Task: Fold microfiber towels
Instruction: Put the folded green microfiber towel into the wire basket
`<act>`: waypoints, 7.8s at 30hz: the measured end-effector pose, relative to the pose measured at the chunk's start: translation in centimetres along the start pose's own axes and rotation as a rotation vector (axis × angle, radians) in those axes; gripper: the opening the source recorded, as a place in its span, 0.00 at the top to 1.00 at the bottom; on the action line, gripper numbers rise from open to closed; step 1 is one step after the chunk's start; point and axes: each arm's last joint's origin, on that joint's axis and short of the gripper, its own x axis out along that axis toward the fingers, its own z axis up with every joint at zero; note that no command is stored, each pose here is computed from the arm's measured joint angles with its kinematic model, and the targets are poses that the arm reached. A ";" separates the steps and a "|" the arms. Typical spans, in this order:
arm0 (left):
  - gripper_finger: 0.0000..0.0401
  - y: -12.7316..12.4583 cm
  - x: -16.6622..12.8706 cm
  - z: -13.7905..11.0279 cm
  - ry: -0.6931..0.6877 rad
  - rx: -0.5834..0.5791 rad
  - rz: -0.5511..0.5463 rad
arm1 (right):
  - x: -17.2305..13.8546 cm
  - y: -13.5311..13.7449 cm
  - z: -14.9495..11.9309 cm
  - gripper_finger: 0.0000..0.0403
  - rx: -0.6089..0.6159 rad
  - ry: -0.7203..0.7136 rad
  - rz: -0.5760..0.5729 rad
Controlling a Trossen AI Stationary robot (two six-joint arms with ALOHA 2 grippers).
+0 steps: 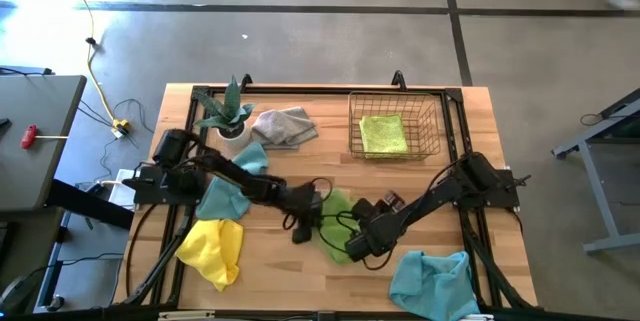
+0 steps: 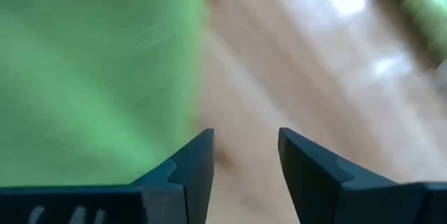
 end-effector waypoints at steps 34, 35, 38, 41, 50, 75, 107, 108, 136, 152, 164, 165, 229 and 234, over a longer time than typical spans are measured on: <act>0.75 1.7 -0.5 0.9 0.012 0.496 -0.020 | -2.8 5.0 -3.7 0.62 0.364 0.130 0.442; 0.75 1.7 -0.5 0.8 0.021 0.480 -0.021 | -2.6 4.9 -3.8 0.62 0.346 0.120 0.421; 0.75 1.3 -0.6 0.4 0.073 0.403 -0.029 | -1.9 4.4 -3.6 0.62 0.273 0.085 0.342; 0.75 0.4 -0.7 -0.3 0.129 0.304 -0.032 | -1.2 3.4 -2.9 0.62 0.166 0.047 0.246; 0.75 -3.0 -0.9 -0.5 0.056 0.129 -0.021 | 0.3 0.6 0.7 0.62 -0.104 0.045 0.091; 0.75 -4.1 -1.0 1.3 0.023 0.218 0.091 | -0.4 -4.7 -3.7 0.62 0.462 0.116 0.745; 0.75 -3.7 -1.1 1.3 0.010 0.110 0.168 | 2.7 -5.8 -3.8 0.42 0.505 0.291 0.830; 0.75 -3.7 -1.1 1.3 0.010 0.109 0.168 | 2.7 -5.8 -3.7 0.40 0.501 0.282 0.830; 0.75 -3.9 -1.1 2.4 -0.114 0.077 0.177 | 6.2 -6.7 -3.1 0.47 0.686 0.095 0.966; 0.75 -3.8 -1.2 2.4 -0.131 0.076 0.227 | 7.6 -5.5 -3.2 0.69 0.707 0.070 0.961; 0.75 -4.1 -1.9 2.8 -0.141 0.103 0.219 | 7.3 -5.7 -3.1 0.99 0.649 0.023 0.953; 0.75 -4.2 -2.2 3.2 -0.156 0.101 0.214 | 7.1 -5.8 -3.0 0.99 0.637 0.010 0.941; 0.75 -6.0 -10.3 1.8 0.085 0.330 0.448 | 6.2 -25.8 13.4 1.00 0.360 0.196 0.073; 0.75 -5.8 -10.3 1.9 0.085 0.325 0.452 | 7.2 -25.7 12.5 1.00 0.349 0.234 0.055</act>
